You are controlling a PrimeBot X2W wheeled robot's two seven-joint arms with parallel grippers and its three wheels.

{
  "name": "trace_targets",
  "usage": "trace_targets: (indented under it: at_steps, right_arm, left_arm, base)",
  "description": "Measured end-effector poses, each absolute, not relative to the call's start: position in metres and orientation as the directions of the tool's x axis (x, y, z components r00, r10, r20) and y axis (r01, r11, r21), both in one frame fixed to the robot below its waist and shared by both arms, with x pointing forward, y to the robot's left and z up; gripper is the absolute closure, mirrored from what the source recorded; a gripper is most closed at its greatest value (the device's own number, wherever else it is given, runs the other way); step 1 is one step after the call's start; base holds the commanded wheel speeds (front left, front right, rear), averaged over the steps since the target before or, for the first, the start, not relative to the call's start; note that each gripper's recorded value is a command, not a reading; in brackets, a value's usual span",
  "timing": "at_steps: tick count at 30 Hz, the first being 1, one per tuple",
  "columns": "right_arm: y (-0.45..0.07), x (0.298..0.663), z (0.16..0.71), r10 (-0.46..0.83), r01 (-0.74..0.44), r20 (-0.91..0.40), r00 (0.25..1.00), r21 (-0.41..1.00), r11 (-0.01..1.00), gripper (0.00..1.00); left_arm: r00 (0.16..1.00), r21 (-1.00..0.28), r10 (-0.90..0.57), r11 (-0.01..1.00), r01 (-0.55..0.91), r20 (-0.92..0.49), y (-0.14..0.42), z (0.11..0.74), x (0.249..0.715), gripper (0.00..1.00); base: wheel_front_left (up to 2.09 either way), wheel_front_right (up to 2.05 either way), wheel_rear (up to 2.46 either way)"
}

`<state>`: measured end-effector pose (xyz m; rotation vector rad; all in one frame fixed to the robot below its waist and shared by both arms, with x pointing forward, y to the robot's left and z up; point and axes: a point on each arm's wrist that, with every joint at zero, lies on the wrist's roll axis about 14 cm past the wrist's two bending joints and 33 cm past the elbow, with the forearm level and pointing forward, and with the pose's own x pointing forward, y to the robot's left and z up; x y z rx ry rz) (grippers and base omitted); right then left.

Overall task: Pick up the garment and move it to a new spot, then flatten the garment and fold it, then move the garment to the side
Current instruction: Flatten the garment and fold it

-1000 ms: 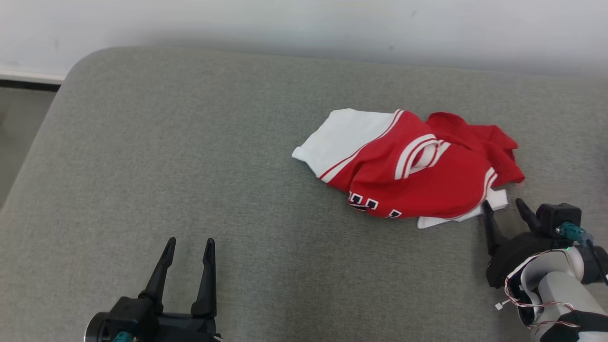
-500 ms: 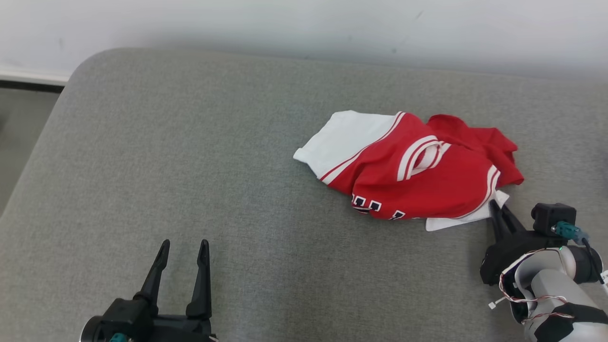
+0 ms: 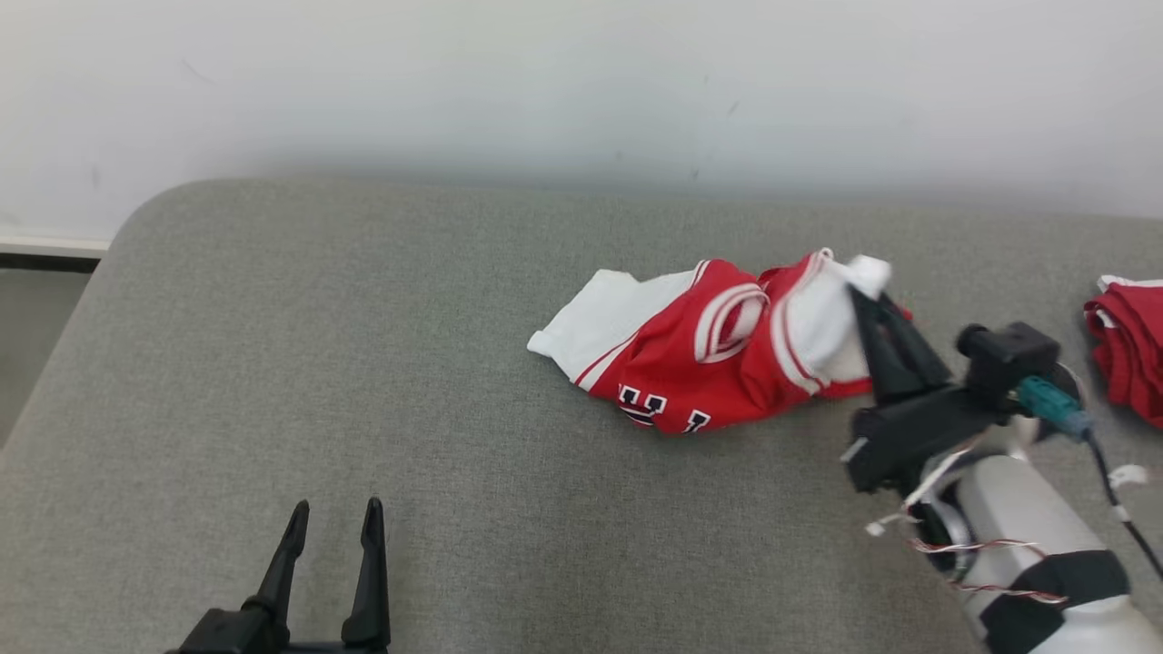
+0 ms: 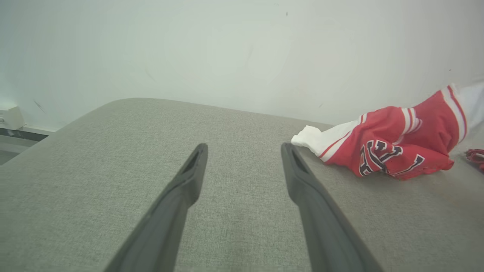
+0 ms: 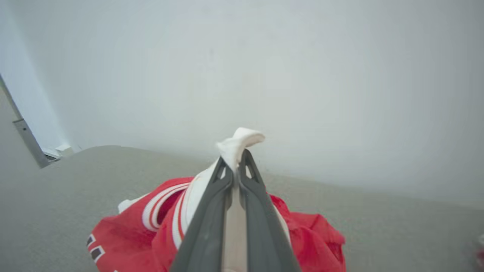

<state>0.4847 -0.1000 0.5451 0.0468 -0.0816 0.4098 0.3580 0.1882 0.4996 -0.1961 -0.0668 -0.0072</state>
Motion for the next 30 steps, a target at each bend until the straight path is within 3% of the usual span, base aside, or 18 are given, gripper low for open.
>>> trace_targets:
  at_steps: [4, 10, 18, 24, 27, 28, 29, 30]
  right_arm:
    - [-0.044, 0.466, 0.576, 0.525, -0.535, 0.172, 0.834, 0.015, 0.845, 1.00]
    - [0.032, 0.430, 0.585, 0.680, -0.696, 0.183, 0.710, 0.030, 0.718, 1.00]
    - [0.112, 0.365, 0.534, 0.860, -0.860, 0.027, 0.510, 0.032, 0.509, 1.00]
    - [0.142, 0.317, 0.478, 0.923, -0.923, -0.136, 0.361, 0.090, 0.374, 1.00]
    - [0.144, 0.306, 0.453, 0.924, -0.927, -0.204, 0.323, 0.128, 0.352, 1.00]
    - [0.144, 0.303, 0.447, 0.924, -0.931, -0.224, 0.311, 0.126, 0.344, 0.72]
    - [0.144, 0.302, 0.443, 0.926, -0.932, -0.225, 0.304, 0.132, 0.338, 0.11]
    - [0.145, 0.301, 0.440, 0.925, -0.932, -0.233, 0.299, 0.134, 0.335, 0.00]
  left_arm:
    - [0.997, -0.195, 0.023, 0.981, -0.009, 0.072, 0.194, 0.501, 0.351, 0.00]
    - [0.994, -0.196, 0.072, 0.979, -0.055, 0.081, 0.206, 0.505, 0.341, 0.00]
    - [0.989, -0.199, 0.131, 0.973, -0.115, 0.069, 0.222, 0.501, 0.325, 0.00]
    - [0.986, -0.199, 0.157, 0.969, -0.144, 0.052, 0.228, 0.497, 0.322, 0.00]
    - [0.986, -0.202, 0.161, 0.968, -0.148, 0.048, 0.229, 0.496, 0.323, 0.00]
    - [0.986, -0.201, 0.161, 0.968, -0.148, 0.049, 0.230, 0.497, 0.324, 0.00]
    - [0.985, -0.201, 0.164, 0.968, -0.152, 0.046, 0.230, 0.496, 0.324, 0.00]
    - [0.985, -0.201, 0.166, 0.967, -0.155, 0.042, 0.231, 0.495, 0.323, 0.00]
  base:
    - [0.00, 0.00, 0.00]
    - [0.00, 0.00, 0.00]
    - [0.00, 0.00, 0.00]
    - [0.00, 0.00, 0.00]
    - [0.00, 0.00, 0.00]
    - [0.00, 0.00, 0.00]
    - [0.00, 0.00, 0.00]
    - [0.00, 0.00, 0.00]
